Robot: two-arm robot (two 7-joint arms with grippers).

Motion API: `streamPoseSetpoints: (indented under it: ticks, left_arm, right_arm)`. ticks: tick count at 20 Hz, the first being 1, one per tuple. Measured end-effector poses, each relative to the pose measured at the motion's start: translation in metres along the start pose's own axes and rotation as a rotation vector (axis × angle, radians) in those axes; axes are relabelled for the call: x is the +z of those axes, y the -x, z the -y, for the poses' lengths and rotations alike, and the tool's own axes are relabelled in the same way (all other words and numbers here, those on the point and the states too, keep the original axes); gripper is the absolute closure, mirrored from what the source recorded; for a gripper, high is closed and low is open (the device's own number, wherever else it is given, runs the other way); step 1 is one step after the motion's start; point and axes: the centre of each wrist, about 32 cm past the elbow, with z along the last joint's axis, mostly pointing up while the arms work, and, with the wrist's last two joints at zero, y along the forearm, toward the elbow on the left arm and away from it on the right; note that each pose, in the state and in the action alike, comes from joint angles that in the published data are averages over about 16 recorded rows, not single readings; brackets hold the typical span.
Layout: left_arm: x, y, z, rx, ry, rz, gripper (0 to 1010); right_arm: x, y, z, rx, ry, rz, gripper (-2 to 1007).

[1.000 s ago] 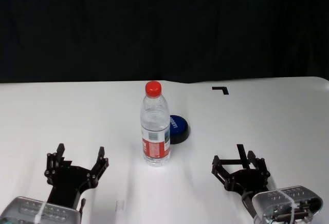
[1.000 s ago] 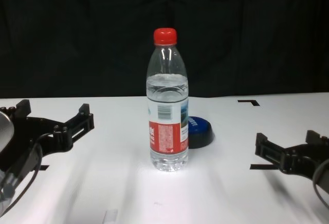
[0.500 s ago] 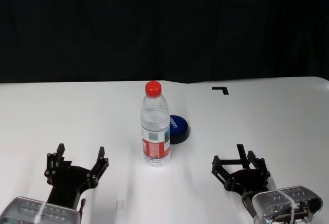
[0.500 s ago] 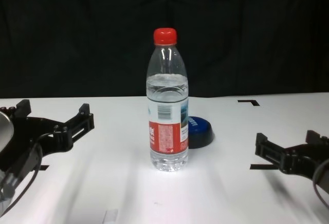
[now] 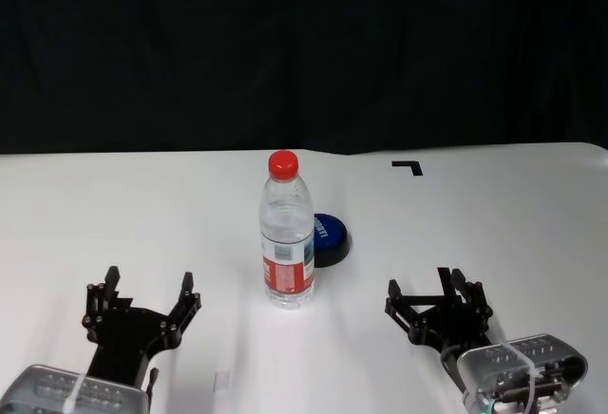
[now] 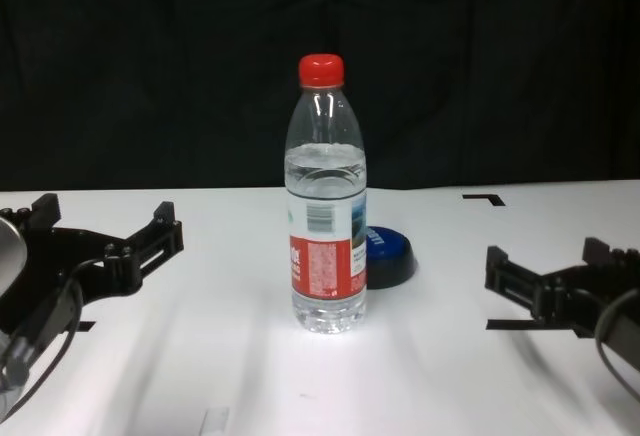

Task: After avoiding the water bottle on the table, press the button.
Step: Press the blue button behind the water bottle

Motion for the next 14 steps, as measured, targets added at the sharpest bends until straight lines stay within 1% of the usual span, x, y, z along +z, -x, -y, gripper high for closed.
streamPoseSetpoints:
  ticks: [4,14]
  left_arm:
    - [0.0,0.0,0.0,0.0,0.0,0.0,1]
    - [0.0,0.0,0.0,0.0,0.0,0.0,0]
  right_arm:
    - [0.0033,-0.0025,-0.0048,0.0,-0.012,0.019,2]
    - [0.0123,-0.0111,-0.0182,0.001,-0.039,0.06,2]
